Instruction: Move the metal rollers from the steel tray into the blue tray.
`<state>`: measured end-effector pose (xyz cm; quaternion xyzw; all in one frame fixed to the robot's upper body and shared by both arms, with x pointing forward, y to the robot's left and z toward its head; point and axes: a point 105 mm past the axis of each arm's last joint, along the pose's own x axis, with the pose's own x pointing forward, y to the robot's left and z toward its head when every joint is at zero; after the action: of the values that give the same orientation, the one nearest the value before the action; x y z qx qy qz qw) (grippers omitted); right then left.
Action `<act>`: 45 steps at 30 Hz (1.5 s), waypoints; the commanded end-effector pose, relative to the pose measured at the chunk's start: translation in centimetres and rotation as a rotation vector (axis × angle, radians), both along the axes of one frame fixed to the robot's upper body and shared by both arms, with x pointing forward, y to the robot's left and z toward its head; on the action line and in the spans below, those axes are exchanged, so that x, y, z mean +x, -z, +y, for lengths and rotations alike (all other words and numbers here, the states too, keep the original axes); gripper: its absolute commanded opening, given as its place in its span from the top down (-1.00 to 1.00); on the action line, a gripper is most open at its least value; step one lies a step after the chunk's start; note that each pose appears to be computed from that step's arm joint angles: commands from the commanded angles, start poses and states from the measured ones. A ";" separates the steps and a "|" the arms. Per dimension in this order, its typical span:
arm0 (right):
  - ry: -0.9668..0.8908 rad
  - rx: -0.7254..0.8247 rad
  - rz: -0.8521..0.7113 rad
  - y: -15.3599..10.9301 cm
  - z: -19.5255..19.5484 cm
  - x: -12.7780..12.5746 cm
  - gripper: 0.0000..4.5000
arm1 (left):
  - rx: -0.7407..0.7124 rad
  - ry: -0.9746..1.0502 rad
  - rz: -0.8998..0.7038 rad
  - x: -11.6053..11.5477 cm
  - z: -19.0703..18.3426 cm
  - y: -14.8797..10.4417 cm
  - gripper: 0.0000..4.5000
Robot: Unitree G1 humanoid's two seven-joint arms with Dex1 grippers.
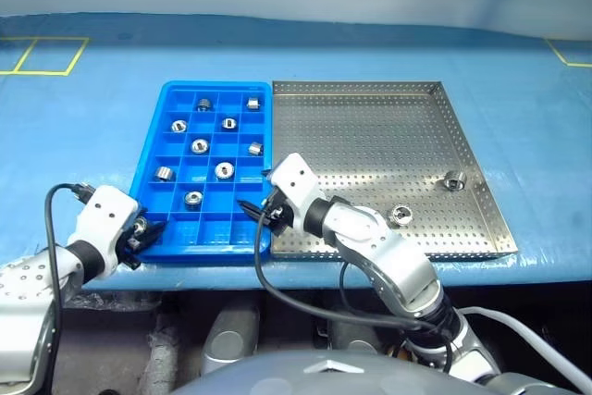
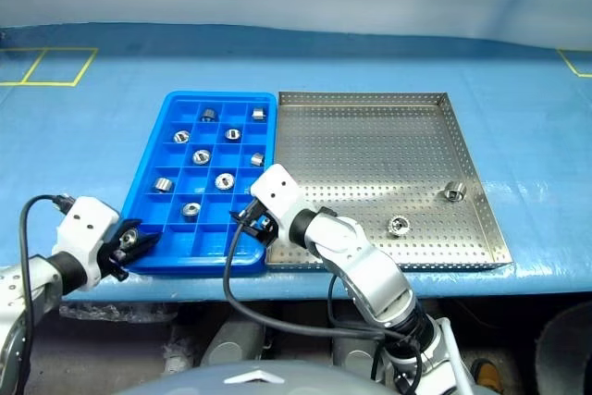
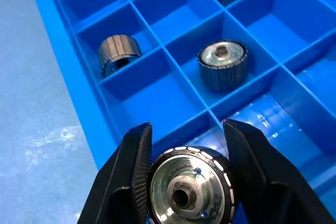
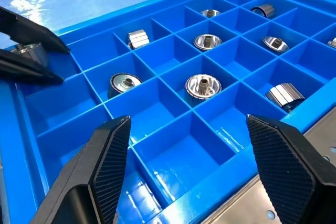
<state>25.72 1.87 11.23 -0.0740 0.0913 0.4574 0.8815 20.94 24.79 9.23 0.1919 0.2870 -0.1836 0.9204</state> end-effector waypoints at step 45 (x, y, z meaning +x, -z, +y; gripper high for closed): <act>0.547 -0.022 0.014 0.6 -12.2 -6.6 -0.65 | -0.261 0.988 -0.181 17.4 -33.0 -5.7 -0.99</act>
<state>19.16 -10.73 8.88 -0.0554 0.1580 0.2012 0.9651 38.14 -7.63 13.92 0.1931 0.0794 -0.6158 0.7598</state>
